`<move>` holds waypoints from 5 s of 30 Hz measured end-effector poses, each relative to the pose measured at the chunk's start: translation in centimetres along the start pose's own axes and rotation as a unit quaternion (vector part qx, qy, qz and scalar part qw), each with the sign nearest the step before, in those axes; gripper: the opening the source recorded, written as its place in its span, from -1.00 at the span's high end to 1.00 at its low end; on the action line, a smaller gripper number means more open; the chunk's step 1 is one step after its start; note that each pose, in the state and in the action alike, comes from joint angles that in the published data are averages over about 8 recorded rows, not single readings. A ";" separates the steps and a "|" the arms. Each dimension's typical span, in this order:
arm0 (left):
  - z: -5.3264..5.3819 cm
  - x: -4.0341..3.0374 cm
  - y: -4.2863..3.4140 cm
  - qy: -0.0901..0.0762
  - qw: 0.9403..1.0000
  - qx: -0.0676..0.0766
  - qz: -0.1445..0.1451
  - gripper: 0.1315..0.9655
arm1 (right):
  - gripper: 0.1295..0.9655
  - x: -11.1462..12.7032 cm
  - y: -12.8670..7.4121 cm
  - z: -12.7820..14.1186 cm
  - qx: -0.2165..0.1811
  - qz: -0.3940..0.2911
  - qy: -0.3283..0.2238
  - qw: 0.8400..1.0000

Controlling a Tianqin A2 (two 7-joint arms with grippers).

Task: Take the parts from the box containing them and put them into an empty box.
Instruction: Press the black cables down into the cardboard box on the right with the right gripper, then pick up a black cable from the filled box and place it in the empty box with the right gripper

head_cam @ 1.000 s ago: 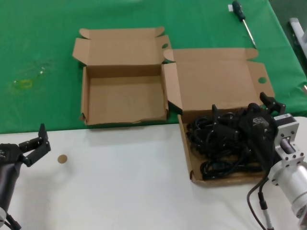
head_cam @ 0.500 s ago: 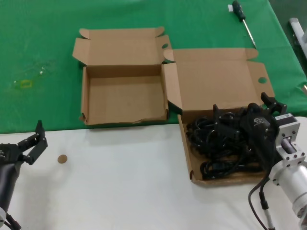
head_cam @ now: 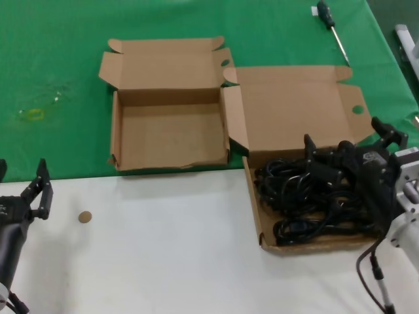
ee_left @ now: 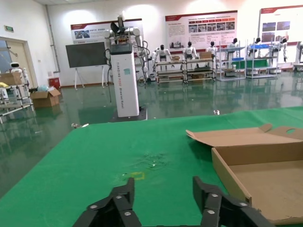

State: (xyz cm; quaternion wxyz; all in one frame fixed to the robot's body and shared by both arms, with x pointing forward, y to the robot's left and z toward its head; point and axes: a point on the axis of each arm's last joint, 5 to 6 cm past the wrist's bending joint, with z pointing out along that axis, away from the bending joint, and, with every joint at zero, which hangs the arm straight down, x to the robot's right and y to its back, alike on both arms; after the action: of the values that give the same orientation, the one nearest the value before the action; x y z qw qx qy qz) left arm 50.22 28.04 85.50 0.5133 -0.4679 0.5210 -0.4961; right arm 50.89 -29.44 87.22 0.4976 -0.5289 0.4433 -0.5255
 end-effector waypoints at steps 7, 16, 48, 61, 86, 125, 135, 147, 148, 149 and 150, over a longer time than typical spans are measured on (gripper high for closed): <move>0.0 0.00 0.00 0.000 1.000 0.000 0.000 0.41 | -1.00 1.8 -1.1 0.1 0.003 -0.046 -0.034 0.998; 0.0 0.00 0.00 0.000 1.000 0.000 0.000 0.67 | -1.00 5.9 -3.2 1.1 0.018 -0.173 -0.116 0.978; 0.0 0.00 0.00 0.000 1.000 0.000 0.000 0.95 | -1.00 12.0 -10.8 7.0 0.001 -0.585 -0.447 0.677; 0.0 0.00 0.00 0.000 1.000 0.000 0.000 0.95 | -0.98 11.3 -9.7 9.7 -0.001 -0.613 -0.433 0.661; 0.0 0.00 0.00 0.000 1.000 0.000 0.000 0.95 | -0.33 10.7 -8.7 10.9 0.000 -0.606 -0.435 0.666; 0.0 0.00 0.00 0.000 1.000 0.000 0.000 0.95 | 0.79 7.8 -13.6 12.7 0.040 -0.599 -0.406 0.689; 0.0 0.00 0.00 0.000 1.000 0.000 0.000 0.95 | 0.80 0.6 -15.0 15.8 0.089 -0.588 -0.410 0.691; 0.0 0.00 0.00 0.000 1.000 0.000 0.000 0.95 | 0.81 -7.7 -14.7 19.2 0.103 -0.558 -0.423 0.707; 0.0 0.00 0.00 0.000 1.000 0.000 0.000 0.95 | 0.81 -8.2 -14.5 19.4 0.103 -0.556 -0.424 0.708; 0.0 0.00 0.00 0.000 1.000 0.000 0.000 0.95 | 0.81 -8.6 -14.4 19.6 0.102 -0.555 -0.425 0.708; 0.0 0.00 0.00 0.000 1.000 0.000 0.000 0.95 | 0.81 -9.0 -14.3 19.8 0.101 -0.554 -0.425 0.709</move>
State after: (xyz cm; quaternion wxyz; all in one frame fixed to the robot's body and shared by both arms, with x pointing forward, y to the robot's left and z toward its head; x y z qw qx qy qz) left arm 50.22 28.04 85.50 0.5133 -0.4679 0.5210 -0.4961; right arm 69.32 -17.71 101.31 0.3035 -0.7933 -0.2433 -0.4684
